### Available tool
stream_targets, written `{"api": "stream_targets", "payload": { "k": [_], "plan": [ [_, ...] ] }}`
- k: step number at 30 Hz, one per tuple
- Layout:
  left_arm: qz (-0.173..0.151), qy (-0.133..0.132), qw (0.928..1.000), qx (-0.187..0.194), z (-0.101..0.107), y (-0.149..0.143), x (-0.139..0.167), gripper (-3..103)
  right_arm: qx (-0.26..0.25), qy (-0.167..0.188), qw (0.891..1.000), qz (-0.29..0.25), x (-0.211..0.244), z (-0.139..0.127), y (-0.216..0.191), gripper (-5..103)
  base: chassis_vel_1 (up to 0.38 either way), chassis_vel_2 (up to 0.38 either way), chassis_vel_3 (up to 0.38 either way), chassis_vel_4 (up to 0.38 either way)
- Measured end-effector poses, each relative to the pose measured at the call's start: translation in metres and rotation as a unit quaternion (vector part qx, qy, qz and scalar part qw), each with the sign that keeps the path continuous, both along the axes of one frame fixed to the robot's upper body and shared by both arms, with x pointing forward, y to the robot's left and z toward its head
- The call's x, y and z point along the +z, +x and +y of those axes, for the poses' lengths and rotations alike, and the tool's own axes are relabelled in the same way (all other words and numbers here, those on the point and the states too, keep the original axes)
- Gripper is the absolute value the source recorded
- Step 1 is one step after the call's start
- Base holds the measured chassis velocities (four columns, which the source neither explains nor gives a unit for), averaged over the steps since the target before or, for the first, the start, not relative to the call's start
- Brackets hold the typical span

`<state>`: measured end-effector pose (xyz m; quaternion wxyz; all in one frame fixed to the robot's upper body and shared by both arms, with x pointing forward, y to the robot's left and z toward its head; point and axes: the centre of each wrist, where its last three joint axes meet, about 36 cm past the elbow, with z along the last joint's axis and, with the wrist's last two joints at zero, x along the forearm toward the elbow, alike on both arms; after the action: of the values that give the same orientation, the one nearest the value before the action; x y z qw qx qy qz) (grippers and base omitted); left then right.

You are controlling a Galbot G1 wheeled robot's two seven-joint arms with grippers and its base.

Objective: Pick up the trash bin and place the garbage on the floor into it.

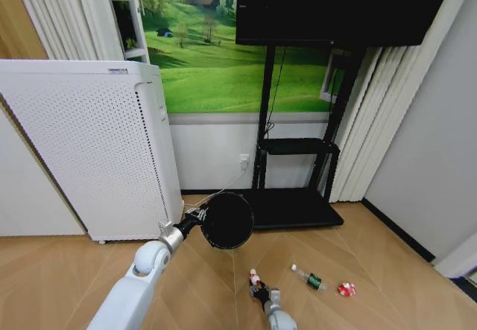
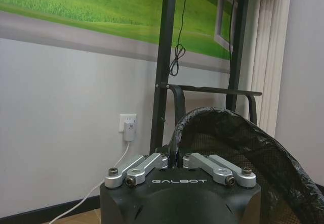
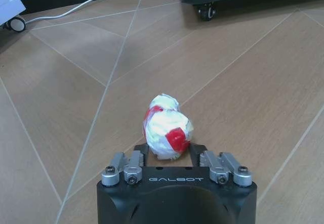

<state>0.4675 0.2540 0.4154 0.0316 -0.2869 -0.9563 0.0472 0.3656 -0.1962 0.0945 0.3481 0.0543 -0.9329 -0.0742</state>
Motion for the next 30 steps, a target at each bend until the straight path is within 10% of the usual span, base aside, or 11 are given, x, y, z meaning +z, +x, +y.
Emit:
{"api": "stream_targets", "payload": {
  "k": [13, 30],
  "plan": [
    [0.004, 0.002, 1.0000, -0.001, -0.002, 0.002, -0.003, 7, -0.003, 0.004, 1.000, -0.004, -0.001, 0.000, -0.001, 4, 0.000, 0.000, 0.000, 0.000],
    [0.007, 0.002, 1.0000, -0.003, -0.005, 0.010, -0.006, 7, -0.009, 0.016, 0.999, -0.037, 0.020, -0.001, 0.000, 5, 0.000, 0.000, 0.000, 0.000]
  ]
}}
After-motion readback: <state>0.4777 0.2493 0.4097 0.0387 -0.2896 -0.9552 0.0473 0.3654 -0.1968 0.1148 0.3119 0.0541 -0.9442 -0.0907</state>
